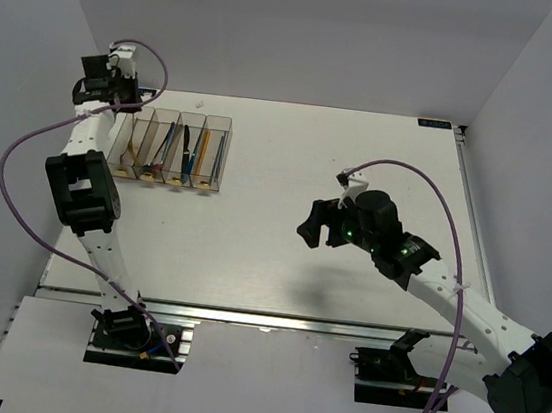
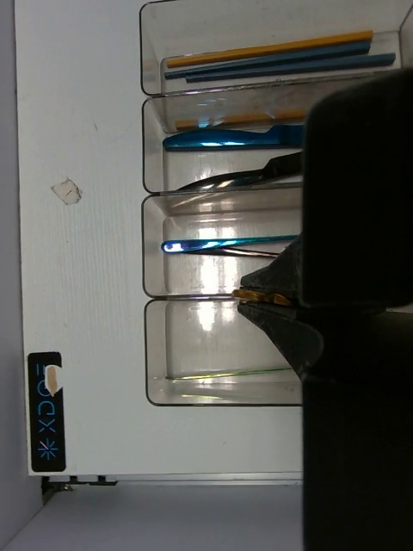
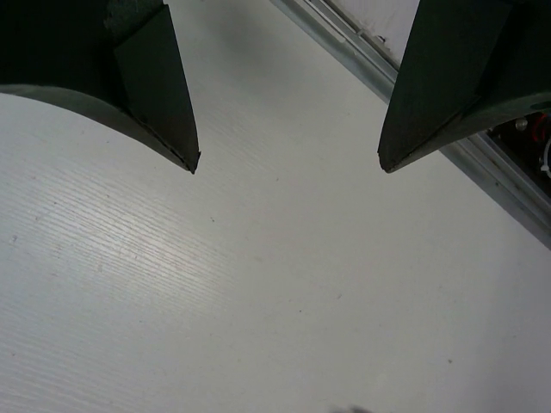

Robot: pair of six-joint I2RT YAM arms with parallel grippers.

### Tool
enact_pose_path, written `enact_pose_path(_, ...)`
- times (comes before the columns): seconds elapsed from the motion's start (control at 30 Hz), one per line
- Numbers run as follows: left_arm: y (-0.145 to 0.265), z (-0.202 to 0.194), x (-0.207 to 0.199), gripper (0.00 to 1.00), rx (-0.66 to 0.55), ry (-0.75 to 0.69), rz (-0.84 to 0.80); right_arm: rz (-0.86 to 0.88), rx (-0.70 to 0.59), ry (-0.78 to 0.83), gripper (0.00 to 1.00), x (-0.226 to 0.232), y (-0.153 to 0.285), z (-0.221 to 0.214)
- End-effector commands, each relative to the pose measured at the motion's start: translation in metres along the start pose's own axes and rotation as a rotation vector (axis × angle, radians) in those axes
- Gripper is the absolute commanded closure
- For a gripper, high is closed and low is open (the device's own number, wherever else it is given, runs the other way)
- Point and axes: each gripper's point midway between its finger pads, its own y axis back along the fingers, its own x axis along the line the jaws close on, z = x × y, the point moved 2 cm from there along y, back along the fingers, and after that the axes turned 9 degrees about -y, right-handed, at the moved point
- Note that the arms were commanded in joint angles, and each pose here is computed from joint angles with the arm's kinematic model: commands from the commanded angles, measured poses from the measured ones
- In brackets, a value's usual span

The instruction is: Sort the eating utensils into containers

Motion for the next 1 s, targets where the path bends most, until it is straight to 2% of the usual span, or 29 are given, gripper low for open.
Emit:
enact_pose_path(0.0, 0.005, 0.030, 0.009, 1.00, -0.189, -0.139, -0.108, 0.085, 0.000, 0.033, 0.11, 0.012, 0.008, -0.003)
enact_pose_path(0.13, 0.003, 0.026, 0.042, 1.00, -0.261, -0.019, -0.159, 0.120, 0.021, 0.033, 0.11, 0.017, 0.008, -0.007)
enact_pose_path(0.27, -0.001, 0.028, 0.046, 1.00, -0.274, -0.039, -0.157, 0.122, 0.012, 0.035, 0.11, 0.016, 0.008, -0.008)
enact_pose_path(0.4, -0.006, 0.015, 0.052, 1.00, -0.227, -0.065, -0.127, 0.129, 0.011, 0.036, 0.11, 0.017, 0.007, -0.008)
enact_pose_path(0.63, -0.014, 0.001, 0.052, 0.90, -0.212, -0.061, -0.094, 0.126, 0.007, 0.039, 0.11, 0.017, 0.006, -0.006)
enact_pose_path(0.67, -0.017, -0.001, 0.052, 0.82, -0.206, -0.058, -0.091, 0.124, 0.008, 0.039, 0.11, 0.017, 0.006, -0.006)
enact_pose_path(0.73, -0.022, -0.012, 0.053, 0.77, -0.179, -0.050, -0.077, 0.126, 0.010, 0.041, 0.11, 0.017, 0.006, -0.007)
enact_pose_path(0.8, -0.025, -0.020, 0.055, 0.63, -0.159, -0.043, -0.060, 0.126, 0.007, 0.044, 0.11, 0.017, 0.007, -0.006)
enact_pose_path(0.87, -0.026, -0.027, 0.058, 0.57, -0.142, -0.039, -0.035, 0.123, 0.007, 0.044, 0.11, 0.016, 0.007, -0.007)
enact_pose_path(0.9, -0.025, -0.027, 0.058, 0.49, -0.143, -0.038, -0.026, 0.123, 0.007, 0.044, 0.11, 0.016, 0.007, -0.007)
enact_pose_path(0.97, -0.024, -0.025, 0.059, 0.46, -0.150, -0.028, -0.008, 0.123, 0.007, 0.045, 0.11, 0.016, 0.007, -0.007)
